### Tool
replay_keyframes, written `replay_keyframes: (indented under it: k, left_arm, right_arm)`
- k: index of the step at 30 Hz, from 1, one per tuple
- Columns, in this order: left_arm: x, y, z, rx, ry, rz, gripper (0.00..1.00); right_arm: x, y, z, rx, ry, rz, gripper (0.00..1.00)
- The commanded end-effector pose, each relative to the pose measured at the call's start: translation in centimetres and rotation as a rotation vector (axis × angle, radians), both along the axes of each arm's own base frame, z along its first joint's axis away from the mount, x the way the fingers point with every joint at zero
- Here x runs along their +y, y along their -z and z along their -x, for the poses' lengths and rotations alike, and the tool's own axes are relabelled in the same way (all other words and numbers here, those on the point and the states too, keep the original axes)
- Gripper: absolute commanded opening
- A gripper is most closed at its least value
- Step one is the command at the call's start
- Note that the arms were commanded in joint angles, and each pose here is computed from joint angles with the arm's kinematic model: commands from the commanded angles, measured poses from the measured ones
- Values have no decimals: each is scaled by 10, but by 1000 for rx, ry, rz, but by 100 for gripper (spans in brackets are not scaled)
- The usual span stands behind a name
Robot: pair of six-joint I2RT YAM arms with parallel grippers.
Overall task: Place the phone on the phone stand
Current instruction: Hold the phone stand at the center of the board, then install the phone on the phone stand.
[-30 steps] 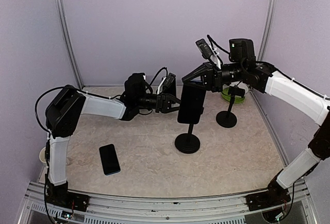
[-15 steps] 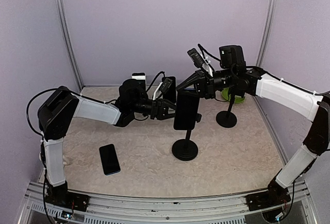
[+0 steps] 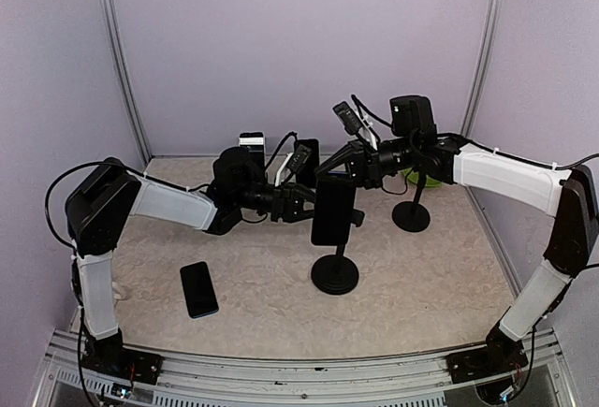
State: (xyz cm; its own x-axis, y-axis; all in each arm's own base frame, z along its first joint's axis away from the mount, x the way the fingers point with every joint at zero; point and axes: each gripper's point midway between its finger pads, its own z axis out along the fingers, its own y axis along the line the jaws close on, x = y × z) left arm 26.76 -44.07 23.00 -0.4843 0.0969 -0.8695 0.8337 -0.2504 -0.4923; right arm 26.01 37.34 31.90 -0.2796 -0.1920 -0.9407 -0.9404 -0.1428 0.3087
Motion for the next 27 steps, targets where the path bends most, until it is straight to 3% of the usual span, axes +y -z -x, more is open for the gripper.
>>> replay_keyframes:
  k: [1,27]
  left_arm:
    - [7,-44,9,-127,-9,103,0]
    - [12,-46,8,-138,-21,103,0]
  right_arm:
    - [3,-3,5,-15,-7,-24,0]
    - [-14,17,3,-8,110,29,0]
